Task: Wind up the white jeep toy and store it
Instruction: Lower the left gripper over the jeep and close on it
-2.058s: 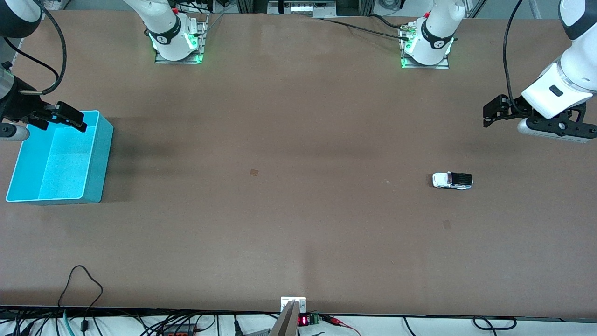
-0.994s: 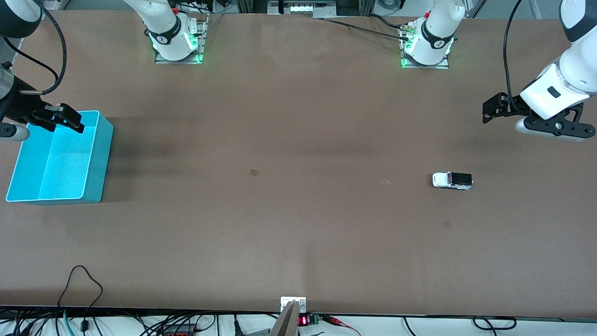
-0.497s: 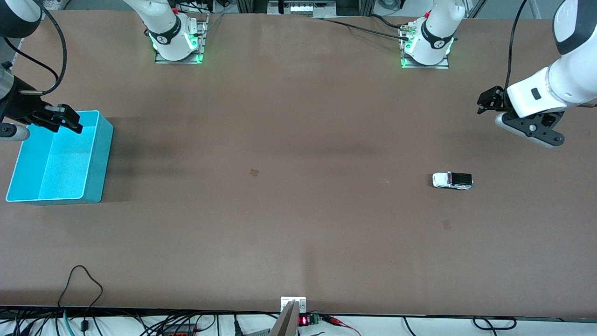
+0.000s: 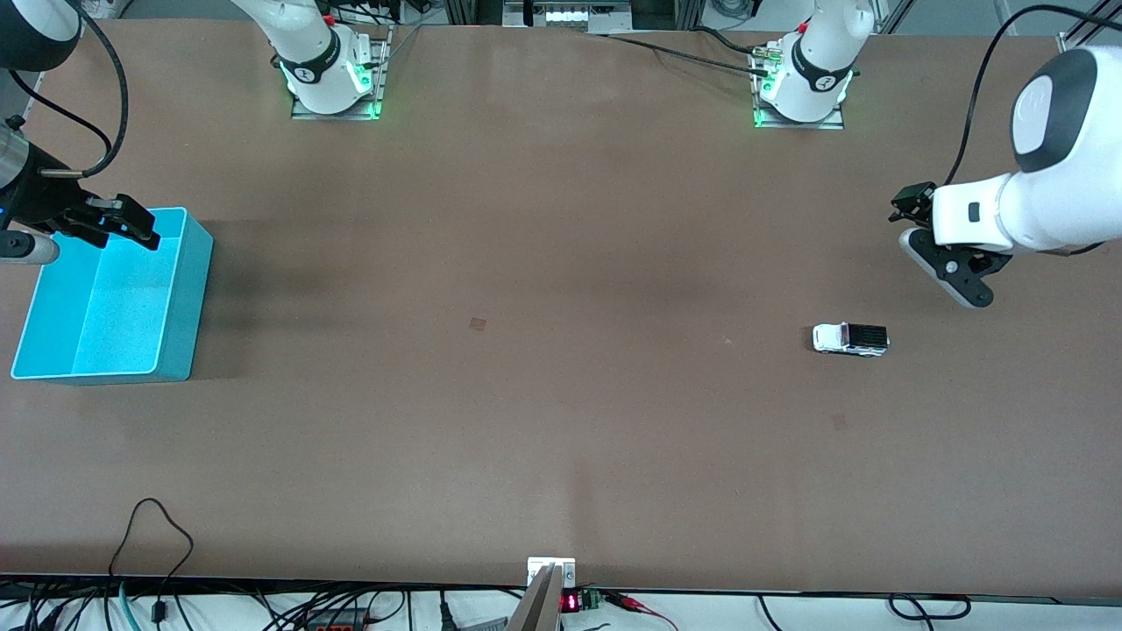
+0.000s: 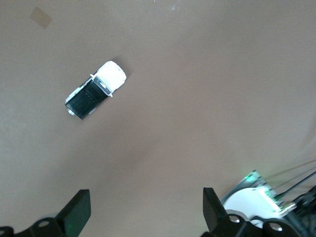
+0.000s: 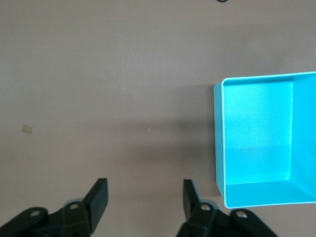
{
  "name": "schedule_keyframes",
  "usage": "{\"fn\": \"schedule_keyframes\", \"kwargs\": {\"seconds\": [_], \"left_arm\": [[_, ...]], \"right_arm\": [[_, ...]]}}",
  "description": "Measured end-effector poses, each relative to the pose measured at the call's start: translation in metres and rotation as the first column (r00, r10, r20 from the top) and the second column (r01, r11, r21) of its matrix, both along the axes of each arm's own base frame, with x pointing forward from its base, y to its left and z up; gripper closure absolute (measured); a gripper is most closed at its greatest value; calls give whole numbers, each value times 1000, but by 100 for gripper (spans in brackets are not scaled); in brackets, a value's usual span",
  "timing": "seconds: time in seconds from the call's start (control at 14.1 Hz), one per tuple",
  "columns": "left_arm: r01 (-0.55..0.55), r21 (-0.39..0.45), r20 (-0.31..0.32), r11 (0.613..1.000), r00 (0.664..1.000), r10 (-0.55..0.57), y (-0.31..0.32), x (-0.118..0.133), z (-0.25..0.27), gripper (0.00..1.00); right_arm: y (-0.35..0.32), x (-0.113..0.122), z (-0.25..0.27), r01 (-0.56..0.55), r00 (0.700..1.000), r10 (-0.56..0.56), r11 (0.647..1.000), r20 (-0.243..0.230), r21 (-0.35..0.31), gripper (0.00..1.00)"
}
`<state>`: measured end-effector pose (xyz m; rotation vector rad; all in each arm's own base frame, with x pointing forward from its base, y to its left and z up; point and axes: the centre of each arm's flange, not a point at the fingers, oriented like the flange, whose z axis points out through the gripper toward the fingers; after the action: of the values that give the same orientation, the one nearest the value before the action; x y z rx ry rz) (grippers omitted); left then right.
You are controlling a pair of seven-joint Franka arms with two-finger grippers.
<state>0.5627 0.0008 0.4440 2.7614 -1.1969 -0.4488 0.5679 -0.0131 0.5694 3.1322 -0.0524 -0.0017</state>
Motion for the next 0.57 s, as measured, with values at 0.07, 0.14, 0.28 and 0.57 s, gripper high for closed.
{"fn": "schedule_keyframes", "kwargs": {"seconds": [0.07,0.14,0.28,0.57], "left_arm": [[53,-12,18,999,998,-53,6,5,-18,0],[108,-24,42,994,993,-107,11,9,-38,0],[227,-19,82,974,971,-225,12,11,-75,0],[485,-10,152,874,865,-478,1,9,-136,0]], "right_arm": [[0,0,0,0,1000,0,1000,0,0,18],[0,0,0,0,1000,0,1000,0,0,7],[0,0,0,0,1000,0,1000,0,0,0],[0,0,1,0,1000,0,1000,2,0,0]]}}
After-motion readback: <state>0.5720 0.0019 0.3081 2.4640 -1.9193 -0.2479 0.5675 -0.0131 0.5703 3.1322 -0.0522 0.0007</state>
